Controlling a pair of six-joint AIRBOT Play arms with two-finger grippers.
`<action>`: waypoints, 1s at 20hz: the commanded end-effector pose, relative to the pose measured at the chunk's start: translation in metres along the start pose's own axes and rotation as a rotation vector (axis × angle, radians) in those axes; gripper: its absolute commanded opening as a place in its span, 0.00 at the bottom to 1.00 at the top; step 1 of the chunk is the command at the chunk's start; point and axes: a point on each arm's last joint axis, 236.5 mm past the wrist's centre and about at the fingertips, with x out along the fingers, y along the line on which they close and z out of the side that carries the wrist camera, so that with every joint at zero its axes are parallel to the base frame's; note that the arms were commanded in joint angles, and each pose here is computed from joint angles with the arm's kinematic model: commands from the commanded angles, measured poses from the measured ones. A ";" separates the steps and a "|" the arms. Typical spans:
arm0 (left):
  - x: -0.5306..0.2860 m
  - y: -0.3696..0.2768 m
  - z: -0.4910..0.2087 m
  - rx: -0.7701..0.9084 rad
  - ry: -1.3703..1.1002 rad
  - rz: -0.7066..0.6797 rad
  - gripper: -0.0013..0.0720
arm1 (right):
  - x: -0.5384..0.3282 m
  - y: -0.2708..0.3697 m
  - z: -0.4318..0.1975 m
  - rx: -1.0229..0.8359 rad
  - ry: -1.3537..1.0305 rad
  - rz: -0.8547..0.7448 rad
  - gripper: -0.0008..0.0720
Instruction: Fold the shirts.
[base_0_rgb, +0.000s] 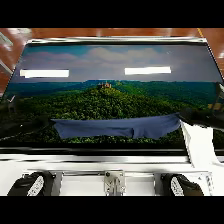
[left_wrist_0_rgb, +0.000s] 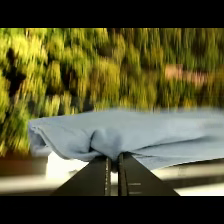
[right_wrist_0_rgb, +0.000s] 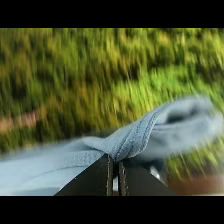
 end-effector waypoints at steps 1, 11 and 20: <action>0.049 0.026 0.028 -0.174 -0.068 -0.009 0.08 | 0.062 -0.013 0.050 0.174 -0.119 0.069 0.10; 0.062 0.051 0.040 -0.229 0.205 -0.075 1.00 | 0.097 -0.002 0.064 0.178 -0.026 0.334 0.91; 0.070 0.095 -0.066 -0.270 0.482 0.079 1.00 | 0.087 -0.043 -0.062 0.167 0.439 0.216 0.91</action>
